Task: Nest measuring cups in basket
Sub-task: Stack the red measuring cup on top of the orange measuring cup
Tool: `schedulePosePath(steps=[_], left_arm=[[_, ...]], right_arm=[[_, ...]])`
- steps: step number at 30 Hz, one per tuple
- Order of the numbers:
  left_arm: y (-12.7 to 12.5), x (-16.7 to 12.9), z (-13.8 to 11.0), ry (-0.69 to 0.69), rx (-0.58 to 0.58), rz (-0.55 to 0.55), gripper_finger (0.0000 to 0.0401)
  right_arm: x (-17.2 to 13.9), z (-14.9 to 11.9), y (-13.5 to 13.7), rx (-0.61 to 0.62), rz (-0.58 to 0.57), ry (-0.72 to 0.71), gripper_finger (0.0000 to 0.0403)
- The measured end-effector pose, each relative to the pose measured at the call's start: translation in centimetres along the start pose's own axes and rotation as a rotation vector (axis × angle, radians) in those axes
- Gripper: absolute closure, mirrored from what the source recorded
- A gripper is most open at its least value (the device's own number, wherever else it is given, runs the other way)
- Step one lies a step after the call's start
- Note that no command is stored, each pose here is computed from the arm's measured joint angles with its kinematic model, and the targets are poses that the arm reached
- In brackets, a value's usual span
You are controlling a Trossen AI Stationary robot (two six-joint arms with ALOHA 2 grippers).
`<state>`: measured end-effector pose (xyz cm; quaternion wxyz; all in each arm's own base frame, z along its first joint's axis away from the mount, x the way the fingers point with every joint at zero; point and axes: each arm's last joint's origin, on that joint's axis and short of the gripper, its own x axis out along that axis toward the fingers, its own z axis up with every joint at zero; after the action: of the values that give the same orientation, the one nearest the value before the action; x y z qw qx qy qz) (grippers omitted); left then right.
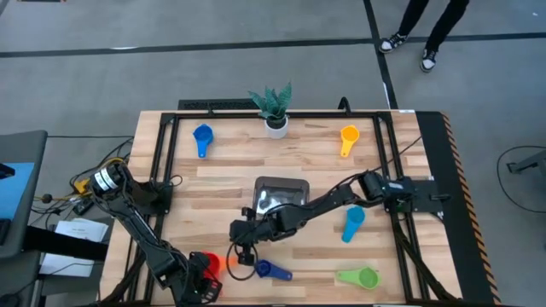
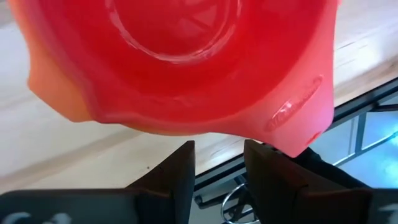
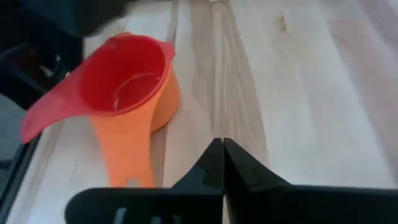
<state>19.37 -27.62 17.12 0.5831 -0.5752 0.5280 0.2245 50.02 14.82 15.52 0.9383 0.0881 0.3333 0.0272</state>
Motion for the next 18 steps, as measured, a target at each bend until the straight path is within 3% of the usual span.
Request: schedulePosePath(steps=[3, 10, 18], left_arm=[[0.0, 0.0, 0.0, 0.000, -0.001, 0.000, 0.0276], [-0.3, 0.0, 0.0, 0.014, -0.008, -0.015, 0.0276], [-0.3, 0.0, 0.3, 0.007, -0.015, -0.005, 0.0276]], right_arm=[[1.1, -1.2, -0.3, 0.017, -0.013, 0.061, 0.0397], [0.8, 0.2, 0.4, 0.009, 0.016, 0.017, 0.0394], [0.7, 0.0, 1.5, -0.039, 0.079, 0.031, 0.0393]])
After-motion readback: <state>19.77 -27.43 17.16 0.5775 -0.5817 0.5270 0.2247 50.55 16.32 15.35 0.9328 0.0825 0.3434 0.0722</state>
